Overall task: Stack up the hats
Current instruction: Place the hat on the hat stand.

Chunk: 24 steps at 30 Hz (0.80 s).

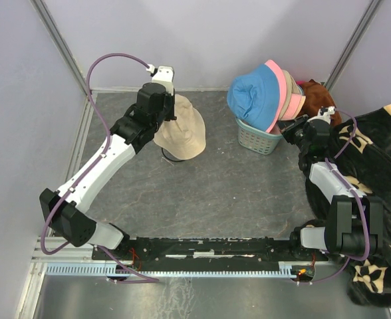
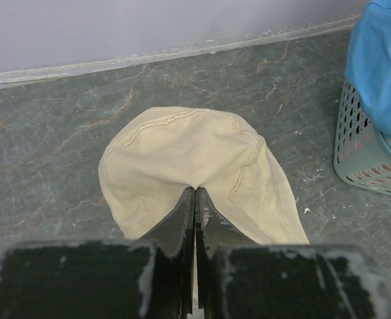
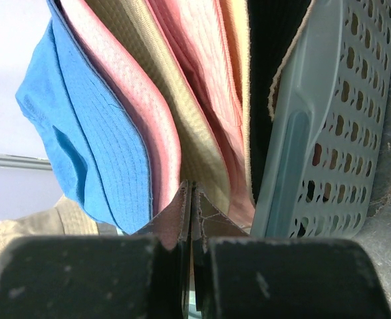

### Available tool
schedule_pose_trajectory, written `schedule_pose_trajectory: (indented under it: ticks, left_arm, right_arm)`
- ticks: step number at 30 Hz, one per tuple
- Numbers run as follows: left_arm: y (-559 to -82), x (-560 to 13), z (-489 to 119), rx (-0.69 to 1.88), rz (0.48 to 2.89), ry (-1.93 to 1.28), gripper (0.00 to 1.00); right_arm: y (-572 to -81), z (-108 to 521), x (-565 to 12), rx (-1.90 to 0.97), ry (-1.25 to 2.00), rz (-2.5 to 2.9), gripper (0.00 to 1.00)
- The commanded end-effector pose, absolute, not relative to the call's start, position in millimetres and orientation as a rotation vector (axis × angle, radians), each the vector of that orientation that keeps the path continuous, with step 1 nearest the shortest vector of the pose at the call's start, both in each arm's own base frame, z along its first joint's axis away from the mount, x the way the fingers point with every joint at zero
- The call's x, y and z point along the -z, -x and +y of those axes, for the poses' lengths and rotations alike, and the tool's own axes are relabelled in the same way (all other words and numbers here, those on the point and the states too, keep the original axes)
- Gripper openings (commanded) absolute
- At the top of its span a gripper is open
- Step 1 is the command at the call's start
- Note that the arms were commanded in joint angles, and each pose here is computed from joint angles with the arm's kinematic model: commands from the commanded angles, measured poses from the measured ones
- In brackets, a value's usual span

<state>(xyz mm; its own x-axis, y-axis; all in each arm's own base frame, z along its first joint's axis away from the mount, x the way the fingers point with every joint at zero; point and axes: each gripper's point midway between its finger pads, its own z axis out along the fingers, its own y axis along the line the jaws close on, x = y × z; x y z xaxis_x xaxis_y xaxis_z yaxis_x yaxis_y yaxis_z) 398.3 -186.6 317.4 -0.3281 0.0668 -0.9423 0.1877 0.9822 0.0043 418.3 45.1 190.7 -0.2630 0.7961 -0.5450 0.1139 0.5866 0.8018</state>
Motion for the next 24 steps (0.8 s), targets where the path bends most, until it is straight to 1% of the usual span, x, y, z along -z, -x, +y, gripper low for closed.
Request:
schedule_pose_trajectory:
  ticks: [1,7,9,11,13,15,17,20,24]
  left_arm:
    - [-404,-341,-193,0.238,1.831,-0.128,0.03]
    - [-412,-332,-193,0.288,1.859,-0.121,0.03]
    - [-413,-329,-195,0.297,1.871,-0.131,0.04]
    - [-413,-327,-196,0.302,1.88,-0.136,0.14]
    - [-412,-324,-197,0.309,1.888,-0.141,0.28]
    - [-411,-323,-196,0.313,1.89,-0.14,0.4]
    - [-410,-325,-195,0.317,1.884,-0.13,0.49]
    - [-410,-329,-194,0.331,1.875,-0.122,0.56]
    - [-410,-337,-195,0.345,1.86,-0.118,0.59]
  right_arm:
    - [-414,45,-196,-0.78,-0.721,1.729,0.01]
    - [-413,45,-193,-0.777,-0.724,1.733,0.01]
    - [-412,45,-194,-0.774,-0.72,1.732,0.01]
    - [-411,44,-196,-0.765,-0.712,1.731,0.01]
    - [-410,43,-199,-0.755,-0.705,1.732,0.02]
    - [-409,43,-202,-0.746,-0.696,1.731,0.04]
    - [-408,43,-205,-0.744,-0.691,1.729,0.08]
    - [-408,43,-208,-0.743,-0.688,1.726,0.13]
    - [-407,42,-208,-0.742,-0.691,1.727,0.16]
